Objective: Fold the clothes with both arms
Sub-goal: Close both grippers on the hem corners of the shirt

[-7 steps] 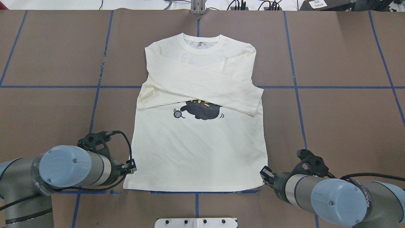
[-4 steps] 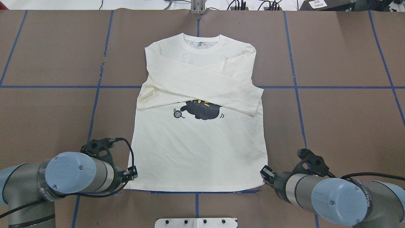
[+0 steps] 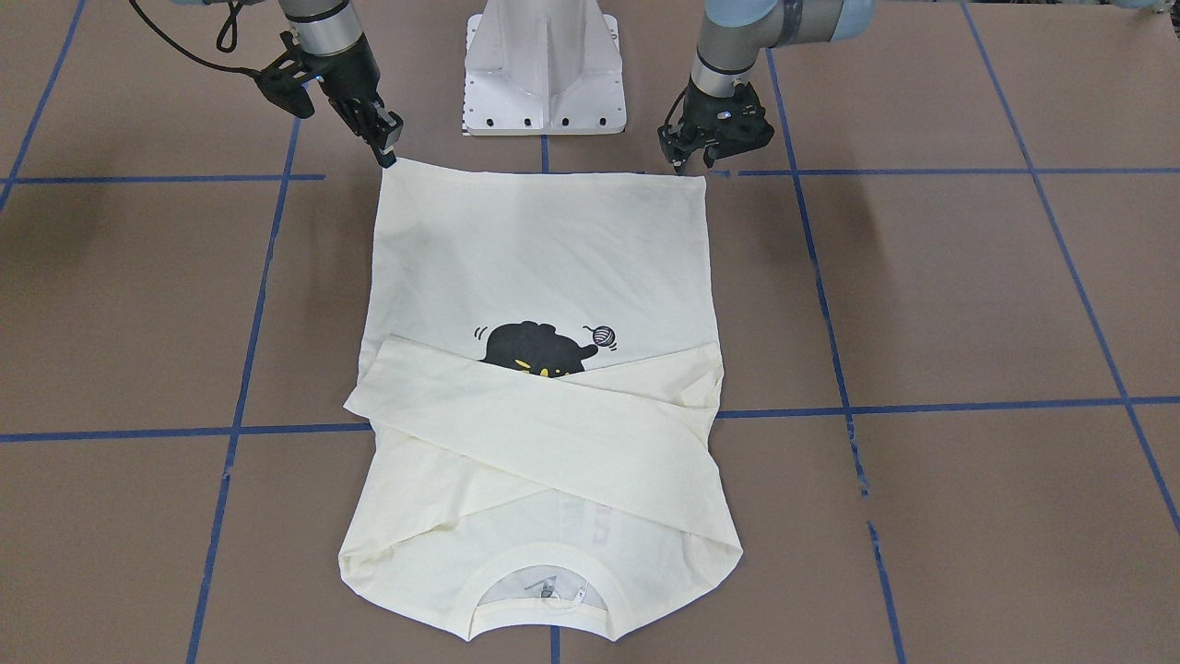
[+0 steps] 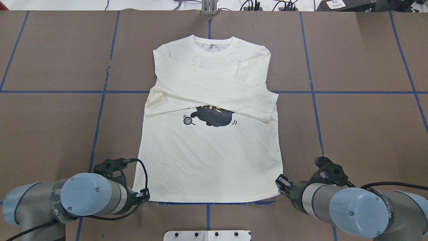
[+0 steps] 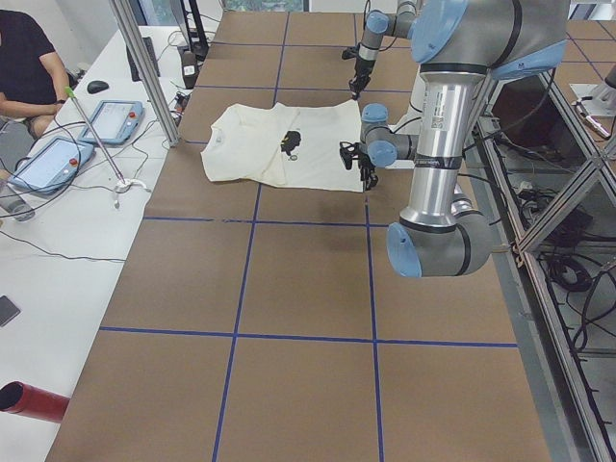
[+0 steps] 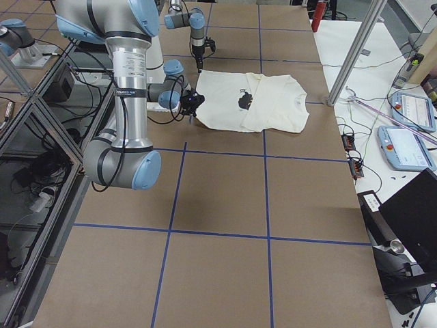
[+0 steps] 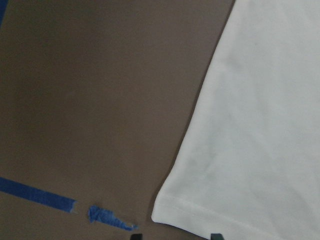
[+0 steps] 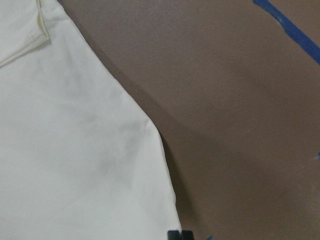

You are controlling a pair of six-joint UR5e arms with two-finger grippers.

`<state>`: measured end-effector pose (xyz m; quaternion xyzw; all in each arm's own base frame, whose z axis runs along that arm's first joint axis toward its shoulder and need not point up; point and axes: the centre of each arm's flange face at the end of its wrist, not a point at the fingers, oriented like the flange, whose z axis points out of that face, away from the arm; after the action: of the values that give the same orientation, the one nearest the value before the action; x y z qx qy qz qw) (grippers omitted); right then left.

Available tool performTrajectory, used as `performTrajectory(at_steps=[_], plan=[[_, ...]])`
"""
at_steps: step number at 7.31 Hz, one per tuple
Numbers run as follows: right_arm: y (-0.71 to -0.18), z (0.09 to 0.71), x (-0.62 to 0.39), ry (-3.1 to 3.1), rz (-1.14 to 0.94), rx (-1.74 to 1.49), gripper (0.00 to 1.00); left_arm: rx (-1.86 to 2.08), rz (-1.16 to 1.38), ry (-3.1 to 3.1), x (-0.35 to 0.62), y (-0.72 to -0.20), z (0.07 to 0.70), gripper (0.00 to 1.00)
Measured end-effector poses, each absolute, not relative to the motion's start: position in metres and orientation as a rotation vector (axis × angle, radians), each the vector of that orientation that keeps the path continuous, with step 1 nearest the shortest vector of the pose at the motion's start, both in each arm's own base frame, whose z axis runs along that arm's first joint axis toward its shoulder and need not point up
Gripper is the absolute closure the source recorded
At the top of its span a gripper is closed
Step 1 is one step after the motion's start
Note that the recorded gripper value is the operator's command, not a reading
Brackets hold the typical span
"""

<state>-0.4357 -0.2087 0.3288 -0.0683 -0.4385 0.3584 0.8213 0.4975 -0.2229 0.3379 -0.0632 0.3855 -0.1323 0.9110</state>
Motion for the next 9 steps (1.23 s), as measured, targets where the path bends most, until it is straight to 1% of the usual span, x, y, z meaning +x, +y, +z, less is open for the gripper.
performTrajectory(at_steps=[6,7,8,9], plan=[[-0.214,0.329,-0.433,-0.934,0.759,-0.130,1.00,-0.113,-0.281,0.779,0.498,-0.234,0.346,0.49],[-0.214,0.329,-0.433,-0.934,0.759,-0.130,1.00,-0.104,-0.275,0.777,0.498,-0.237,0.347,0.51],[-0.214,0.330,-0.433,-0.934,0.759,-0.129,1.00,-0.098,-0.270,0.775,0.499,-0.238,0.349,0.51],[-0.215,0.330,-0.433,-0.933,0.759,-0.129,1.00,-0.097,-0.268,0.772,0.501,-0.239,0.350,0.55]])
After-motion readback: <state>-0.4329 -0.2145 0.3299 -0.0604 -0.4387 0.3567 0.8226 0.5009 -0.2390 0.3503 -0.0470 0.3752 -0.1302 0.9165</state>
